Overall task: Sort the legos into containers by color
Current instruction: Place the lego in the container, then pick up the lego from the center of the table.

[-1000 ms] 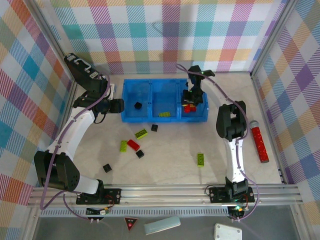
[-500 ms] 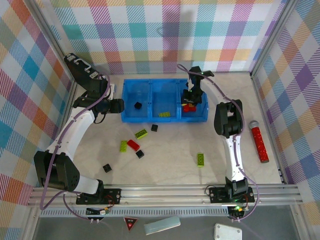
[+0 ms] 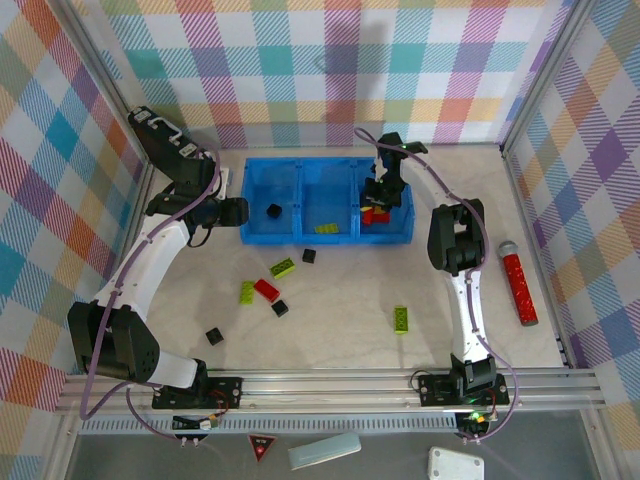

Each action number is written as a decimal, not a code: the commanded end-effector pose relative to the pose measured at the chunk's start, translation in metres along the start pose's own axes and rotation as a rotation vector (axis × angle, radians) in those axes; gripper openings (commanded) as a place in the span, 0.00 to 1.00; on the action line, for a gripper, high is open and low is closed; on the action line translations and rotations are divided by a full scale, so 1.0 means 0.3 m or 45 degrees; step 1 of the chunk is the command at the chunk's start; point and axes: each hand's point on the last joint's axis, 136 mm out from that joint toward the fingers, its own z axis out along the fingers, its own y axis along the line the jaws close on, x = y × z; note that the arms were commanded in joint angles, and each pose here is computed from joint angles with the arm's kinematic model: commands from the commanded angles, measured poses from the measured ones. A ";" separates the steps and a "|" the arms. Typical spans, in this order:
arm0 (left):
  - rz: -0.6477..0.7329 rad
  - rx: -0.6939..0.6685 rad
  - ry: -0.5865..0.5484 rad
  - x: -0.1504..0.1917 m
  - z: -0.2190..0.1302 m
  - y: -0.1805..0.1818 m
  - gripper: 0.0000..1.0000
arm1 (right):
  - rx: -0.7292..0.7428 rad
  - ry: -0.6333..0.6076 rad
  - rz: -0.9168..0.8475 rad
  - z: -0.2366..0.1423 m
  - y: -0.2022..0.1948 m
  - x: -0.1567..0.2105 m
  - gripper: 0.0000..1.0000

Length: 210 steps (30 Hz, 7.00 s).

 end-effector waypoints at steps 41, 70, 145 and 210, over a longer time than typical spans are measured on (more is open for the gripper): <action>0.009 -0.014 0.014 0.009 0.017 0.017 0.60 | -0.370 -0.082 -0.081 -0.106 0.124 -0.046 0.43; -0.107 0.051 0.099 0.014 -0.014 -0.040 0.60 | -0.341 -0.135 -0.101 -0.319 0.153 0.327 0.44; -0.620 -0.159 0.568 0.640 0.240 -0.253 0.39 | -0.363 -0.180 -0.213 -0.389 0.122 0.536 0.44; 1.203 0.926 -0.129 0.410 -0.223 -0.638 0.27 | -0.722 0.225 -0.332 -0.324 0.661 0.811 0.43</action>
